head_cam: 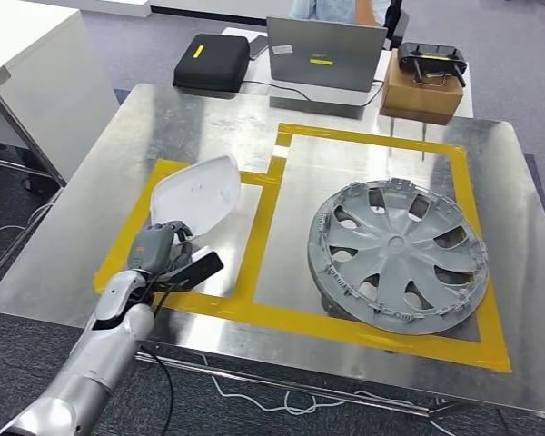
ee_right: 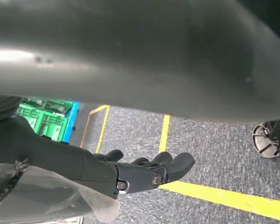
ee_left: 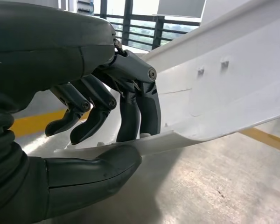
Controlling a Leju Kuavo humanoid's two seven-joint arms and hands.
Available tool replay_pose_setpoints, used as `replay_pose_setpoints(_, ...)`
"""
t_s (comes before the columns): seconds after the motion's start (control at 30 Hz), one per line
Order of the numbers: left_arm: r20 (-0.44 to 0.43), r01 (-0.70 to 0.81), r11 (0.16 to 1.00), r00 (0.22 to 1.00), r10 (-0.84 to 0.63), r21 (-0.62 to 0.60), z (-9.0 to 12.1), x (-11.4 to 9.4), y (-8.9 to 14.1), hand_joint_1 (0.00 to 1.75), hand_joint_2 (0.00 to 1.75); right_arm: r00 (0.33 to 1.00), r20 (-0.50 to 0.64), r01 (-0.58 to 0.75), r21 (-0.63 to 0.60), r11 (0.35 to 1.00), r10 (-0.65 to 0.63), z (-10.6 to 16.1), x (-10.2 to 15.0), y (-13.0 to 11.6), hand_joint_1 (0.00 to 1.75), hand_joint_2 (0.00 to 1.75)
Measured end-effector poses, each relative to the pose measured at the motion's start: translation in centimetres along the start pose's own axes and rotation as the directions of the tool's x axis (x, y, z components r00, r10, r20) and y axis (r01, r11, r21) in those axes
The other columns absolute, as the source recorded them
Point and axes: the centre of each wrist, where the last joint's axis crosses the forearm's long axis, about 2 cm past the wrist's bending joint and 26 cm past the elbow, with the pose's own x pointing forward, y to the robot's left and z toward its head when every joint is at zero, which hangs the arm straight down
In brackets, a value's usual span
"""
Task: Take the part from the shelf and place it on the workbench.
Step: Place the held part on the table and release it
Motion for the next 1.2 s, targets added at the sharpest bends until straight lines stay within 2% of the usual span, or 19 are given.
replay_pose_setpoints(0.13, -0.006, 0.023, 1.0, 1.0, -0.023, -0.015, -0.3, 0.1, 0.0, 1.75, 1.75, 1.0, 0.0, 0.0, 0.002, 1.0, 0.0, 0.0, 0.0, 0.0, 0.0, 0.0)
replay_pose_setpoints(0.3, -0.065, 0.15, 0.986, 0.986, -0.154, -0.067, -1.1, 0.4, 0.0, 1.75, 1.75, 1.0, -0.001, -0.001, 0.008, 1.0, 0.001, 0.0, 0.0, 0.0, 0.0, 0.0)
replay_pose_setpoints(0.43, -0.08, 0.224, 0.969, 0.969, -0.232, -0.105, -1.5, 0.6, -0.2, 0.0, 1.75, 1.0, -0.001, 0.001, 0.009, 1.0, -0.001, 0.0, -0.1, 0.0, 0.0, 0.0)
replay_pose_setpoints(0.6, -0.082, 0.254, 0.959, 0.961, -0.265, -0.127, -1.6, 0.6, -0.4, 0.0, 1.75, 1.0, -0.002, 0.008, 0.012, 1.0, -0.008, -0.1, -0.2, 0.1, 0.0, 0.0)
replay_pose_setpoints(0.73, -0.068, 0.252, 0.961, 0.963, -0.26, -0.111, -1.9, 0.7, -0.2, 0.0, 0.0, 1.0, -0.003, 0.012, 0.015, 1.0, -0.012, -0.1, -0.3, 0.1, 0.0, 0.0)
replay_pose_setpoints(0.87, -0.039, 0.218, 0.97, 0.974, -0.223, -0.104, -1.9, 0.7, -0.2, 0.0, 0.0, 1.0, -0.005, 0.022, 0.019, 1.0, -0.022, -0.2, -0.4, 0.2, 0.0, 0.0)
replay_pose_setpoints(0.97, 0.018, 0.129, 0.987, 0.992, -0.128, -0.094, -1.2, 1.1, -0.8, 0.0, 0.0, 0.999, -0.008, 0.046, 0.024, 0.999, -0.046, -0.2, -0.7, 0.2, 0.0, 0.0)
replay_pose_setpoints(1.2, 0.194, -0.176, 0.984, 0.965, 0.174, -0.007, 3.3, 2.9, -1.8, 0.0, 0.0, 0.994, -0.024, 0.111, 0.035, 0.993, -0.111, -0.6, -1.6, 0.3, 0.0, 0.0)
